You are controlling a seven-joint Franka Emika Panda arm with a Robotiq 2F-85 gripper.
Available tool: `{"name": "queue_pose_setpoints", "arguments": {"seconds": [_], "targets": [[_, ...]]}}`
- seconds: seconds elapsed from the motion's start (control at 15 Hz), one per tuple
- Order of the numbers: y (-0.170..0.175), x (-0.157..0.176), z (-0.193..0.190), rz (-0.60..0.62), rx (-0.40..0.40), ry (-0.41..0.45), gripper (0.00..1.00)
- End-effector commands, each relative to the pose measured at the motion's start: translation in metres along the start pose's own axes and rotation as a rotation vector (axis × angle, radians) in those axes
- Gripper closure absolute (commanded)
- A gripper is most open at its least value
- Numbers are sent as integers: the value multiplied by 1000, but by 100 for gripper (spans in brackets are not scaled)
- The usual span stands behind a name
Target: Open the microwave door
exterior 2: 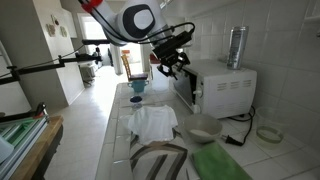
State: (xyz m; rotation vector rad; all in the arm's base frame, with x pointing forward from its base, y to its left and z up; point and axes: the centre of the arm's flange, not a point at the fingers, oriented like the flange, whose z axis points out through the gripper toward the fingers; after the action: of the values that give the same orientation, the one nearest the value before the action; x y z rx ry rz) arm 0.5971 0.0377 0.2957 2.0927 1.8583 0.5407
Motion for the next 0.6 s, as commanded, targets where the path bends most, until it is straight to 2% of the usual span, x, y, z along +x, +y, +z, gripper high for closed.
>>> {"name": "queue_pose_setpoints", "arguments": {"seconds": [0.0, 0.07, 0.53], "targets": [[6, -4, 4, -44, 4, 18, 95], [6, -4, 5, -45, 5, 19, 97], [-1, 0, -1, -65, 7, 28, 96]]}}
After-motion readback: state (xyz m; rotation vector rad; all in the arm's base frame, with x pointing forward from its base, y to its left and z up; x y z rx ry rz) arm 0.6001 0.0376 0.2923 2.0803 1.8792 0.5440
